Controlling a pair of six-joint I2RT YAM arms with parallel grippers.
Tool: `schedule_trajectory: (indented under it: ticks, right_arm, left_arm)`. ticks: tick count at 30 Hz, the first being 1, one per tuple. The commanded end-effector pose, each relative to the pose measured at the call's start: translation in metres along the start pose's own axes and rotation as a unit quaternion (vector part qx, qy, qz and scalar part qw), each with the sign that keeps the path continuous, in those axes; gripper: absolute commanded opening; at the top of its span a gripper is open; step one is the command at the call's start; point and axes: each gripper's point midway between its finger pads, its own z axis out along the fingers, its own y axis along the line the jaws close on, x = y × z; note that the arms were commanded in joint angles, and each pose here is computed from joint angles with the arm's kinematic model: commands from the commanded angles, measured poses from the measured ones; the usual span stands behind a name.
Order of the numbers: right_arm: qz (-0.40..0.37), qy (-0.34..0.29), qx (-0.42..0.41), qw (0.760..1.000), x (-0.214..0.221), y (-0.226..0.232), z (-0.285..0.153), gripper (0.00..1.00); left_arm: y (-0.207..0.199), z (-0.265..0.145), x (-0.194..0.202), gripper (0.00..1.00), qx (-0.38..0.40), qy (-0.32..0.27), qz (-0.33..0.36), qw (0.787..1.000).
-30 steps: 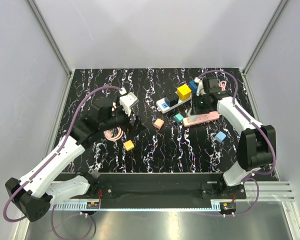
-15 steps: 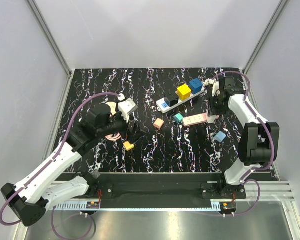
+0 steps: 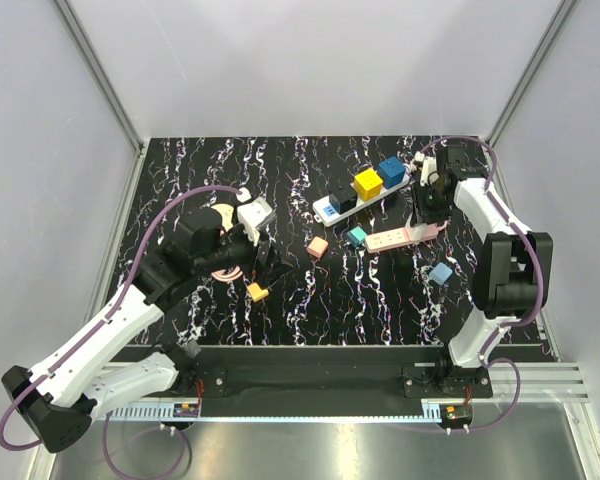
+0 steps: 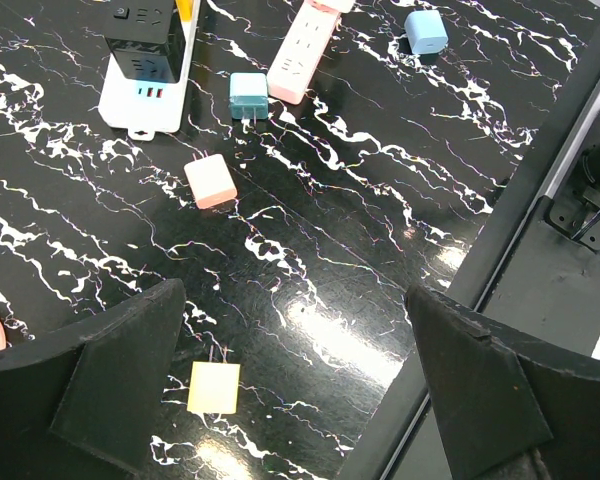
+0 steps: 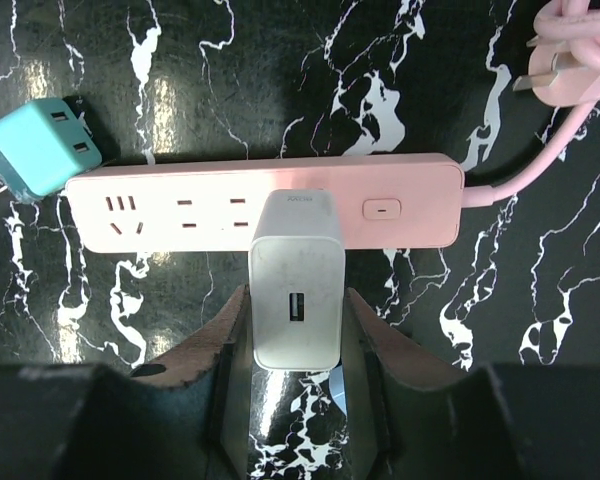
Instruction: Insert the plug
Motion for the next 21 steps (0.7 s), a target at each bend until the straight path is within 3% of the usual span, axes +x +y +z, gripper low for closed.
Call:
schedule_trajectory:
  ticks: [1,21]
  right_arm:
    - [-0.009,-0.001,0.006,1.0,-0.01,-0.007,0.004,0.0]
    - [-0.037,0.007,-0.001,0.999,-0.016,-0.011,0.017,0.0]
  left_arm:
    - [0.001,0.0,-0.015,0.99,-0.004,-0.028,0.011,1.0]
    - [0.002,0.002,-0.012,0.99,-0.005,-0.022,0.012,1.0]
